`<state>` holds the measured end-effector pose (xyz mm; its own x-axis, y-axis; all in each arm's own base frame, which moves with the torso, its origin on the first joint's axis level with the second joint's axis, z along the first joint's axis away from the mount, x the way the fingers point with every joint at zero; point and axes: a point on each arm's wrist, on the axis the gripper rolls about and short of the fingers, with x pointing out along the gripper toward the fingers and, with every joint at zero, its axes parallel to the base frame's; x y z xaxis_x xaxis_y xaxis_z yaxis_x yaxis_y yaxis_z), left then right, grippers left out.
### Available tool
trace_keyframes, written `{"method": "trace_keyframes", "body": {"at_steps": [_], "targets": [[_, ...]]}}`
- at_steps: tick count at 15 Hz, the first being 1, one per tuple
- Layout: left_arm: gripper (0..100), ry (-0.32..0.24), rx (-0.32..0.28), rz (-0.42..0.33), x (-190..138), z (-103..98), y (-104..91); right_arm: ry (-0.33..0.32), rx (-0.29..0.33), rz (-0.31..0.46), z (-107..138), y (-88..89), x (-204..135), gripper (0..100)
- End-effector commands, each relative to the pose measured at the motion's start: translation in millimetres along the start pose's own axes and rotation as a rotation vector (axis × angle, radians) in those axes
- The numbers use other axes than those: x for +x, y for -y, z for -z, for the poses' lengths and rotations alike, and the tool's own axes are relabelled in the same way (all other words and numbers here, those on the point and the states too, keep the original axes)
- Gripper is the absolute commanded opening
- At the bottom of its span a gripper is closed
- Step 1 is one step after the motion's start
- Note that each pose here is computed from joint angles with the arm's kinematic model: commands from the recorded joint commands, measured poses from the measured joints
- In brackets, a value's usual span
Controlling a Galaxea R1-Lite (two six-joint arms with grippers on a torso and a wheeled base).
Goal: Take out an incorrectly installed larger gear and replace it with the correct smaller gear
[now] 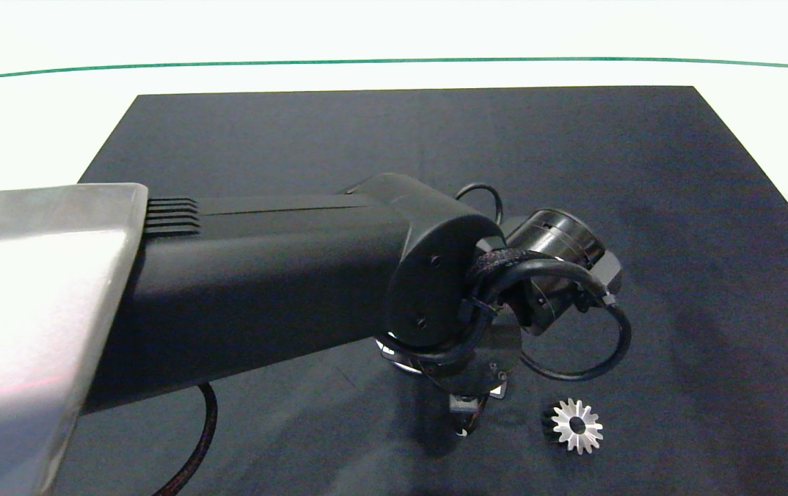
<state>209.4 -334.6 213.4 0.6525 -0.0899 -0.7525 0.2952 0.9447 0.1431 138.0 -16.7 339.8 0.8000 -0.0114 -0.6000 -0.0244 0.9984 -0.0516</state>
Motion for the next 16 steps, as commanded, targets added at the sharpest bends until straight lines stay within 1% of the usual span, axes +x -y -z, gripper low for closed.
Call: {"method": "trace_keyframes", "body": {"at_steps": [1,12,14,16], "targets": [[16,0.004,-0.006,-0.003,-3,0,-1.6,-0.005,0.000,-0.002,0,-0.2,0,100],[16,0.016,-0.029,0.001,-9,-3,-6.8,-0.005,-0.002,-0.002,0,-0.2,0,100],[16,0.017,-0.033,0.010,-10,-1,-2.0,-0.005,-0.002,-0.002,0,-0.2,0,100],[16,0.013,-0.020,0.015,-10,3,3.9,-0.006,-0.002,-0.003,1,-0.2,0,100]]}}
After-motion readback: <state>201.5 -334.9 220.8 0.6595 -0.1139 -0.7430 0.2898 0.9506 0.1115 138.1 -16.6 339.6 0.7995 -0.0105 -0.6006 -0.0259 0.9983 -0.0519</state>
